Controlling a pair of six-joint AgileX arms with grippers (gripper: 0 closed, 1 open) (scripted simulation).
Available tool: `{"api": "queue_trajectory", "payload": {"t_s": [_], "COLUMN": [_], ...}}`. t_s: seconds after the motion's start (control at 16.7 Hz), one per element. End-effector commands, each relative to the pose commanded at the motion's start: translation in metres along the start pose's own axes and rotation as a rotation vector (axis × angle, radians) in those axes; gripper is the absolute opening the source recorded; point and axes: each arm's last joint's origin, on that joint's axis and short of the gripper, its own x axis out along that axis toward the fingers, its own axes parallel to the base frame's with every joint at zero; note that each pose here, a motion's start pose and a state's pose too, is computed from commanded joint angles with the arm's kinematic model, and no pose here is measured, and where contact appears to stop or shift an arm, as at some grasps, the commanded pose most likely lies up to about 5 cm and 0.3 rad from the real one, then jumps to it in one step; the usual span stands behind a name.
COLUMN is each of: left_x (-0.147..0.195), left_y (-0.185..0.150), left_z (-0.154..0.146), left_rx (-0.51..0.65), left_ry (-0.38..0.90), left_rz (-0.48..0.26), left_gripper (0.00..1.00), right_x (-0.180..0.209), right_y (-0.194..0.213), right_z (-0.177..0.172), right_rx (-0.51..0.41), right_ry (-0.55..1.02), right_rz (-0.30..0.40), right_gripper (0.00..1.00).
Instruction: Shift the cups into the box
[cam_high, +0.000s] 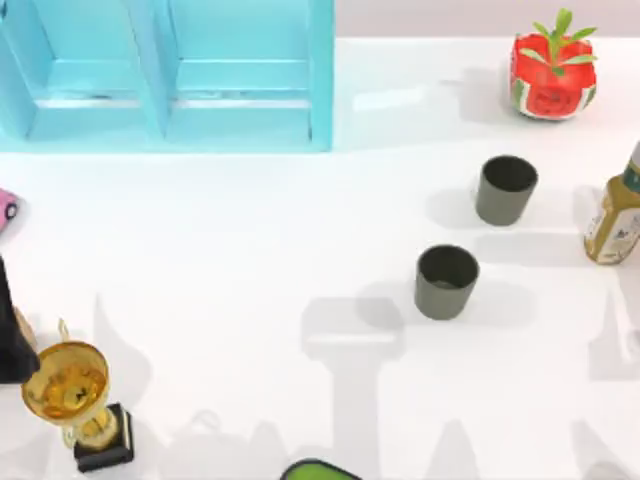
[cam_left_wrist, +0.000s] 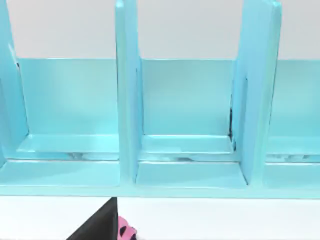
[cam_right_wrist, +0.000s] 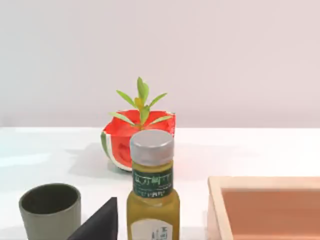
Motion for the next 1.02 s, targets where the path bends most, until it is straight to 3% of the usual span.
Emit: {"api": "queue_trajectory", "payload": {"t_s": [0.3, 0.6, 0.78, 1.02], "left_x": [0.0, 0.0, 0.0, 0.0], "left_y": [0.0, 0.0, 0.0, 0.0], "left_z": [0.0, 0.0, 0.0, 0.0], "left_rx": [0.0, 0.0, 0.0, 0.0], "left_ry": [0.0, 0.0, 0.0, 0.0], "left_rz": [0.0, 0.0, 0.0, 0.0], "left_gripper": [1.0, 1.0, 1.0, 1.0], "right_x": [0.0, 0.013, 0.04, 0.107], "right_y": [-0.001, -0.001, 0.0, 0.009], "right_z": [0.011, 0.069, 0.117, 0.168], "right_rx": [0.01, 0.057, 0.093, 0.131], "right_ry": [0.048, 0.261, 0.439, 0.708], "right_rz": [-0.008, -0.032, -0.046, -0.057], "right_gripper": [1.0, 1.0, 1.0, 1.0]}}
